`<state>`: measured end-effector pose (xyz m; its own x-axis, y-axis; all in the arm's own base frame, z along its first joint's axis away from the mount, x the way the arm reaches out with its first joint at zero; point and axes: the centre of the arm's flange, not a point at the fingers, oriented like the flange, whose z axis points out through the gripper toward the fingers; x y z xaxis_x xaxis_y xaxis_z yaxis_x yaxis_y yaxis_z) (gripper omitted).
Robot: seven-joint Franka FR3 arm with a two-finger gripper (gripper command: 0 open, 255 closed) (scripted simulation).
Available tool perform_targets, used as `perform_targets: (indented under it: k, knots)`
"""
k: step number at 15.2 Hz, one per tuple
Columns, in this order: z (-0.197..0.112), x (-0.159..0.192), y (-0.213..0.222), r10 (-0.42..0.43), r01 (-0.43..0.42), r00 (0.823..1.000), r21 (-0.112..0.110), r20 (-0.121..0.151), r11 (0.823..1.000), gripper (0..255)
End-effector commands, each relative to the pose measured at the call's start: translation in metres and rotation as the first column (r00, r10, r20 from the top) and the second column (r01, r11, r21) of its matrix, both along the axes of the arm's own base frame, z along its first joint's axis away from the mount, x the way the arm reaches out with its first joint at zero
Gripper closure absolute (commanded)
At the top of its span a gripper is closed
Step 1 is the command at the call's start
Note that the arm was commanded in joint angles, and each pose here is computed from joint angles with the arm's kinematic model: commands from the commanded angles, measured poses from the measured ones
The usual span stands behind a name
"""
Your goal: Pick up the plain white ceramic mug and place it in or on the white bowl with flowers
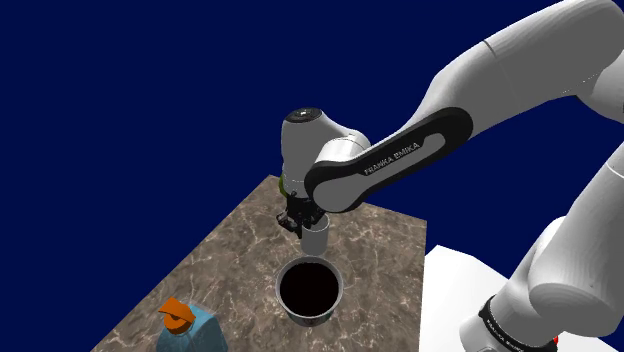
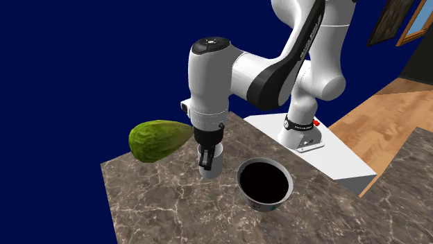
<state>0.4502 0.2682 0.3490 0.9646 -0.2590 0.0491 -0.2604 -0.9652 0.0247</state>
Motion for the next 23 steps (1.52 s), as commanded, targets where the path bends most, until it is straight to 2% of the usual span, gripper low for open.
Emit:
perform_targets:
  k: [1, 3, 23]
  knots:
    - [0.0, 0.0, 0.0, 0.0, 0.0, 1.0, 0.0, 0.0, 1.0, 255]
    - [0.0, 0.0, 0.0, 0.0, 0.0, 1.0, 0.0, 0.0, 1.0, 255]
    - [0.106, 0.0, 0.0, 0.0, 0.0, 1.0, 0.0, 0.0, 1.0, 255]
